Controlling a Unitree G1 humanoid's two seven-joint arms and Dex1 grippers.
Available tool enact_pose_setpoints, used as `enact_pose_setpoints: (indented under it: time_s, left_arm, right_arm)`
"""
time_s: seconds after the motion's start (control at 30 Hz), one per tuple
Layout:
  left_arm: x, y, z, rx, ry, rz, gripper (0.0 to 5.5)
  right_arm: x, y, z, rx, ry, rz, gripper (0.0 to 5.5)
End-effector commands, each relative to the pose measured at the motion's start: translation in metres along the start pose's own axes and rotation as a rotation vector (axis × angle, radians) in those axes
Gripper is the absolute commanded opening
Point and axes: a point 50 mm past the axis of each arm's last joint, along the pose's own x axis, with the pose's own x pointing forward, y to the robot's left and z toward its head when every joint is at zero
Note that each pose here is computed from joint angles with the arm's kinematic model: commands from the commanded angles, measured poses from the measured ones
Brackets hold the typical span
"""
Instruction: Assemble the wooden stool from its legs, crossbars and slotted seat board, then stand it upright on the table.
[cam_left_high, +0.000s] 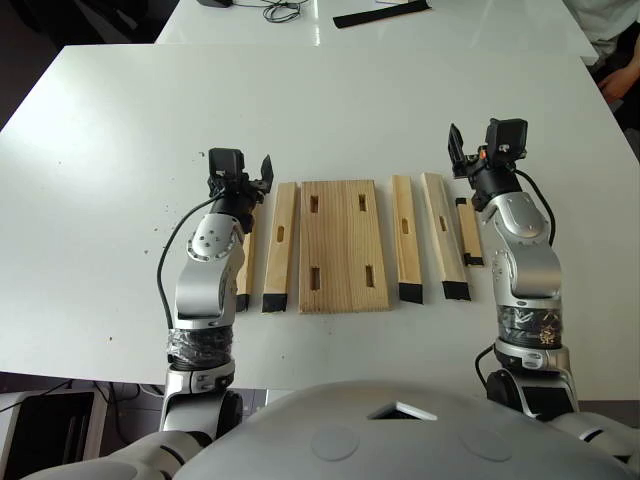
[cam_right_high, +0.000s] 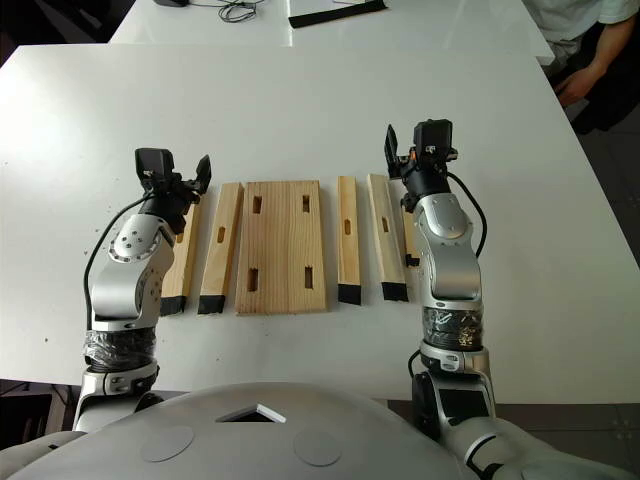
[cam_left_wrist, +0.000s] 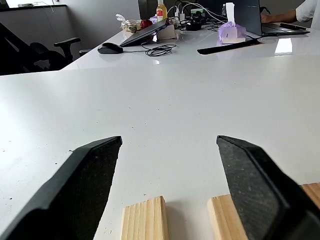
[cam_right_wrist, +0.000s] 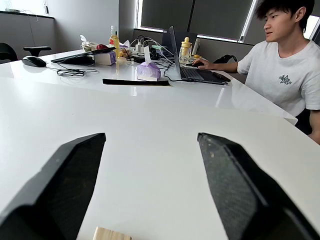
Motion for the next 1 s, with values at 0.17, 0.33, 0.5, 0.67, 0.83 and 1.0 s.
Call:
enact_pose_setpoints:
  time_s: [0.17,0.33,0.5,0.67,0.83,1.0]
  left_arm:
    - [-0.007,-0.005,0.003,-0.015,0.041,-0.046,3.55]
    - [-0.011,0.005,0.003,0.027,0.074,-0.052,3.55]
    - [-0.011,0.006,0.005,0.030,0.084,-0.063,3.55]
    - [-0.014,0.009,0.003,0.030,0.103,-0.048,3.55]
    - [-0.016,0.011,0.001,0.027,0.116,-0.021,3.55]
    - [-0.023,0.020,-0.006,0.067,0.160,-0.015,3.55]
  right_arm:
    - [-0.009,-0.004,-0.001,0.015,0.014,-0.044,3.40]
    - [-0.015,0.000,-0.005,0.033,0.029,-0.059,3.40]
    - [-0.018,-0.002,-0.004,0.035,0.031,-0.077,3.40]
    - [-0.020,-0.007,-0.004,0.033,0.031,-0.095,3.40]
    - [-0.021,-0.006,-0.003,0.024,0.037,-0.080,3.40]
    - [-0.027,-0.010,-0.005,0.033,0.044,-0.126,3.40]
